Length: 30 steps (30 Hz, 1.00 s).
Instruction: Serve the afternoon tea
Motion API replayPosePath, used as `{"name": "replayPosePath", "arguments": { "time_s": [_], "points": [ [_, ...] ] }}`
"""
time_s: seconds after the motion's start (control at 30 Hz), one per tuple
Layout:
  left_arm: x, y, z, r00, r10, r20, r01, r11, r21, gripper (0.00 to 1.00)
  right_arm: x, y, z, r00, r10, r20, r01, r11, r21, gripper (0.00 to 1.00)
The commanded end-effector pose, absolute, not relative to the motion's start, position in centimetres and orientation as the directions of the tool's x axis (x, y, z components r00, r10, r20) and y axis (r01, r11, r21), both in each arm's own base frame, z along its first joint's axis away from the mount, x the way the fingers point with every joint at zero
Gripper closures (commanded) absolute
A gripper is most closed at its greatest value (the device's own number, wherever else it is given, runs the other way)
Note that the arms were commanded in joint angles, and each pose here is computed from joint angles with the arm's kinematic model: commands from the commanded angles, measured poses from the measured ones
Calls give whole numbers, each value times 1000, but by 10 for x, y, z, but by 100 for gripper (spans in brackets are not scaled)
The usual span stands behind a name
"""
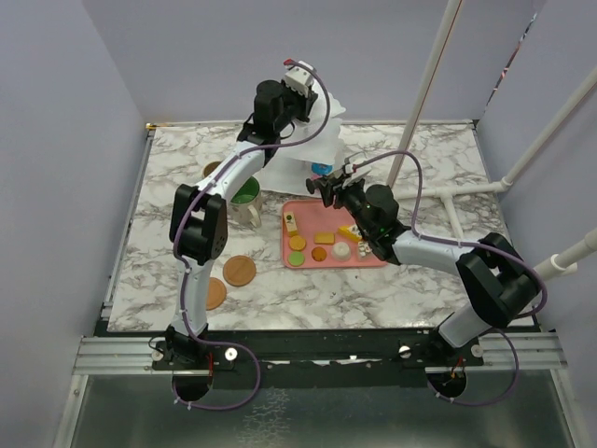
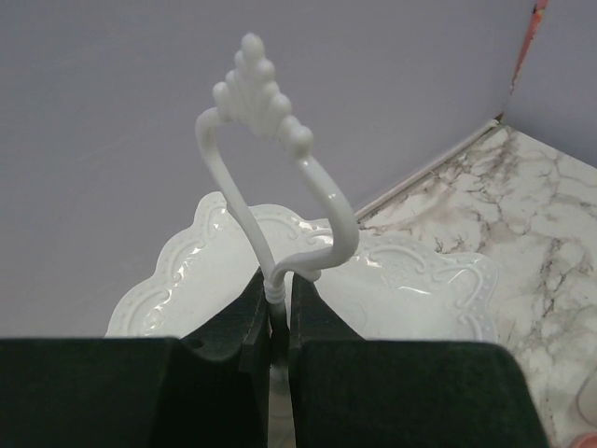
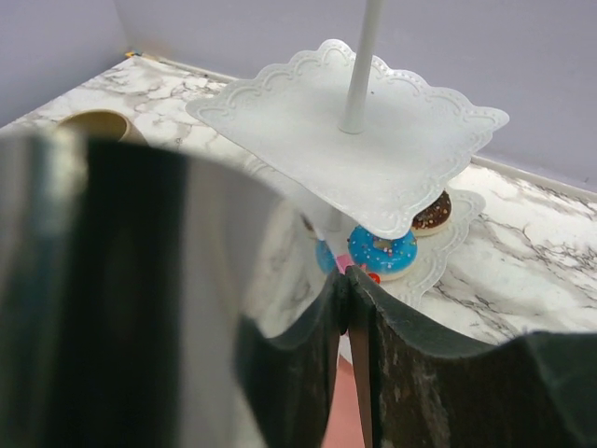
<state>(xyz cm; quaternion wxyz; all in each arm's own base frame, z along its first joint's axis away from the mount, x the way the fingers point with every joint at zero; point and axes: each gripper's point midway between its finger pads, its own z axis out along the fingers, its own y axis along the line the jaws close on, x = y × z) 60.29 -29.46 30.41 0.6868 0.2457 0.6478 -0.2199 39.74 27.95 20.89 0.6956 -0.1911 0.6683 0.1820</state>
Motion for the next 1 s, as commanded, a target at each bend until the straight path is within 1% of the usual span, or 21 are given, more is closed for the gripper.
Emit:
{"name": "replayPosePath", "arguments": {
  "time_s": [0.0,0.13,0.3,0.43,0.53,0.57,0.63,0.67,0.7,0.77,0.97],
  "points": [
    [595,-278,364,232,74,-970,386,908,162,100,390,269,217,47,8,-999,-493,870,-17,45],
    [591,-274,361,203,66,-977,288,950,124,100,380,273,212,26,11,-1000,-535,845,-4,44],
    [588,-269,354,169,39,-985,211,975,75,100,365,291,200,0,-4,-1000,-595,804,-3,43],
    [589,-264,348,146,4,-989,178,984,30,100,354,308,195,-8,-11,-1000,-626,780,-4,43],
    [587,-263,346,137,-6,-990,183,983,19,100,345,323,189,-17,-20,-1000,-653,757,-4,43],
    [586,-263,345,136,-8,-991,185,983,18,96,341,327,186,-19,-24,-1000,-661,750,-5,43],
    [584,-262,345,133,-7,-991,185,983,18,85,337,334,181,-27,-32,-999,-669,743,-6,42],
    [583,-261,346,134,-7,-991,183,983,17,78,335,337,178,-30,-35,-999,-673,740,-6,42],
    [583,-261,346,132,-5,-991,185,983,20,66,334,339,176,-33,-40,-999,-671,741,-8,42],
    [581,-261,347,127,9,-992,188,982,33,52,332,342,170,-39,-53,-998,-671,742,-13,42],
    [569,-257,353,118,51,-992,217,973,76,24,327,350,155,-61,-74,-995,-688,726,-12,42]
  ]
}}
